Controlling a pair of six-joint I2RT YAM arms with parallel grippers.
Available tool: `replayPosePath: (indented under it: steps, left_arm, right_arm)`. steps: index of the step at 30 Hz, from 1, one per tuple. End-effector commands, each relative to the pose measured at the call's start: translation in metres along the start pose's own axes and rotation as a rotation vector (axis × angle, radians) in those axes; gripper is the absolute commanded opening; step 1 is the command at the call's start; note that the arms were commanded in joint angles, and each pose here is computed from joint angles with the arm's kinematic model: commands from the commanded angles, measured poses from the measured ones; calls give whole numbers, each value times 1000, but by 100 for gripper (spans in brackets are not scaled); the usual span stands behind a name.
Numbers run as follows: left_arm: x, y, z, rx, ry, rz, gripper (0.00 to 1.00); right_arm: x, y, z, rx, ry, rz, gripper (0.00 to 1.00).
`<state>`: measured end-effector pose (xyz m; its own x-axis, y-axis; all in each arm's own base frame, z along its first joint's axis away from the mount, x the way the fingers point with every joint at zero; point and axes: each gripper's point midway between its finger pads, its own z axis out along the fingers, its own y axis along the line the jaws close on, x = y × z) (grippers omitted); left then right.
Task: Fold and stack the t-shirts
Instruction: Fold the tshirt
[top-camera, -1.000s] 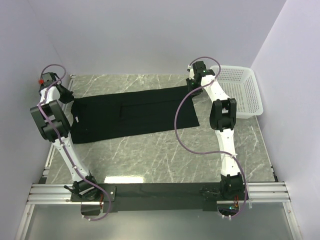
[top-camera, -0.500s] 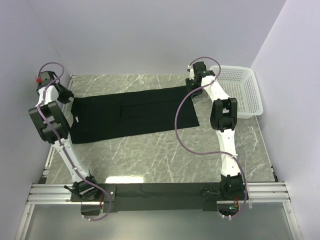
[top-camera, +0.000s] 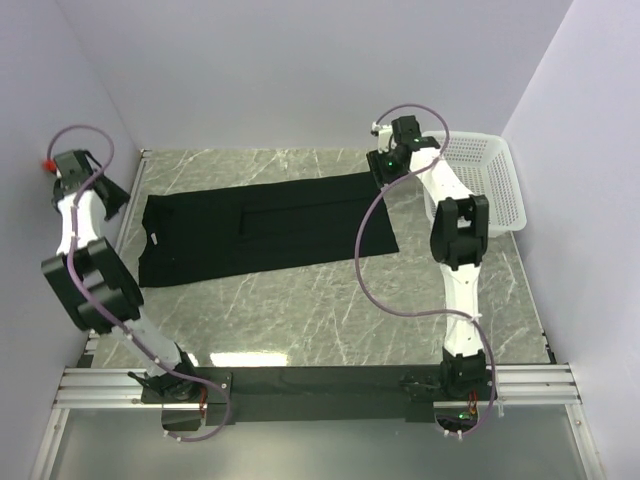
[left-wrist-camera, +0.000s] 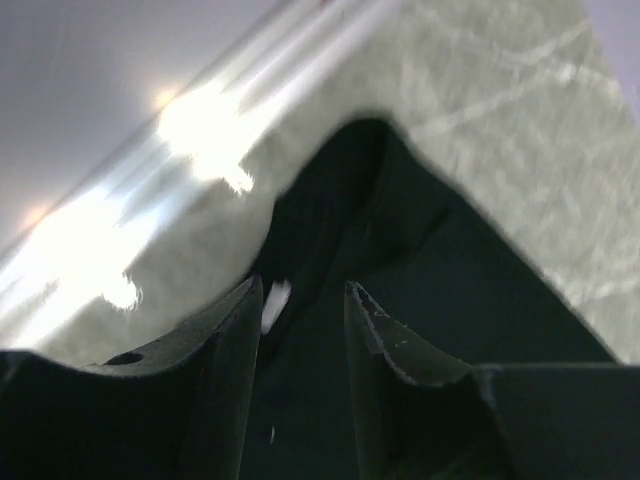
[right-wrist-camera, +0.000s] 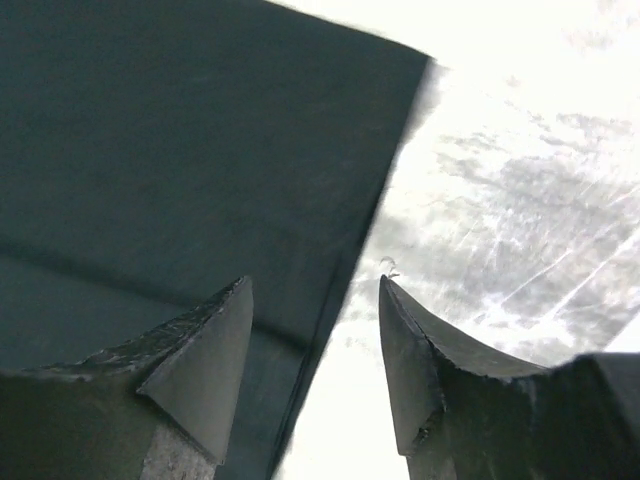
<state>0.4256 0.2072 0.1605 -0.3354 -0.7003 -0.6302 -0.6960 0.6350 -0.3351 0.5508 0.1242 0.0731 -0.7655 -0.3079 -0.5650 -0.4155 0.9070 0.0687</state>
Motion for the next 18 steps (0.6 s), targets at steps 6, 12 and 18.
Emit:
replayPosePath:
  steps: [6,12,18]
  left_arm:
    - [68,23,-72,50,13,-191,53]
    - [95,31,-100,109,-9,-337,80]
    - [114,44,-108,72,41,-373,83]
  right_arm:
    - [0,66,-95,-334,-229,-758,64]
    - [114,85,-119,-532,-137,-1293,64]
    - [159,77,-114,-530,-14,-1316,63]
